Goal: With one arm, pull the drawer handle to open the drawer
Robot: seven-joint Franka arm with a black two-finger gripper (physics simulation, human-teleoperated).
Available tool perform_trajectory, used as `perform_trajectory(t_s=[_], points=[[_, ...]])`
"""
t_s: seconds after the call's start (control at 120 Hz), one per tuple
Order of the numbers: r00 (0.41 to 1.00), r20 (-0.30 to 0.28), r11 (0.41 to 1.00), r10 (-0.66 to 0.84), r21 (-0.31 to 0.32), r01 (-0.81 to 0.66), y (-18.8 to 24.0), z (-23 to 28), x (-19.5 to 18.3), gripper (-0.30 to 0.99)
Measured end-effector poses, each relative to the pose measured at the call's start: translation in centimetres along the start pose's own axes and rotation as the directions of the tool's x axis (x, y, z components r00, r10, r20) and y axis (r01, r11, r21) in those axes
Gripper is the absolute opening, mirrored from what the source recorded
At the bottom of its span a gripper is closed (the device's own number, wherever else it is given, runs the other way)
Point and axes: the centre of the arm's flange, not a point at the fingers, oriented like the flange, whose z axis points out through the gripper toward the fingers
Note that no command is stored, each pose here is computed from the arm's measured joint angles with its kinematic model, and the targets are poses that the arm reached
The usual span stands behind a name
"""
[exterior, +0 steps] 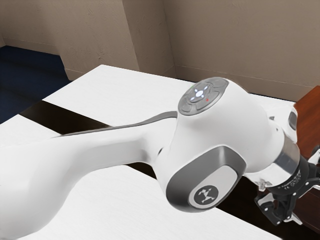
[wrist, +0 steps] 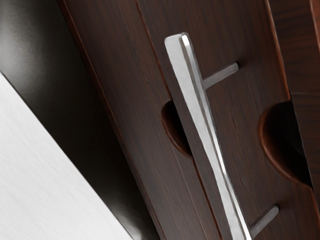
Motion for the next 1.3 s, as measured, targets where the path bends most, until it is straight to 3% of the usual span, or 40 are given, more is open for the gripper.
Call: perform_trajectory(t_s=[0.35, 1.067, 1.3], points=[[0.999, -0.006, 0.998, -0.049, -0.036, 0.049, 0.1, 2.4, 1.0, 0.69], [0.993, -0.033, 0.993, -0.114, -0.008, 0.114, -1.6, 4.7, 3.8, 0.69], [0.993, -0.028, 0.994, -0.111, -0.013, 0.111, -1.4, 4.4, 3.2, 0.62]])
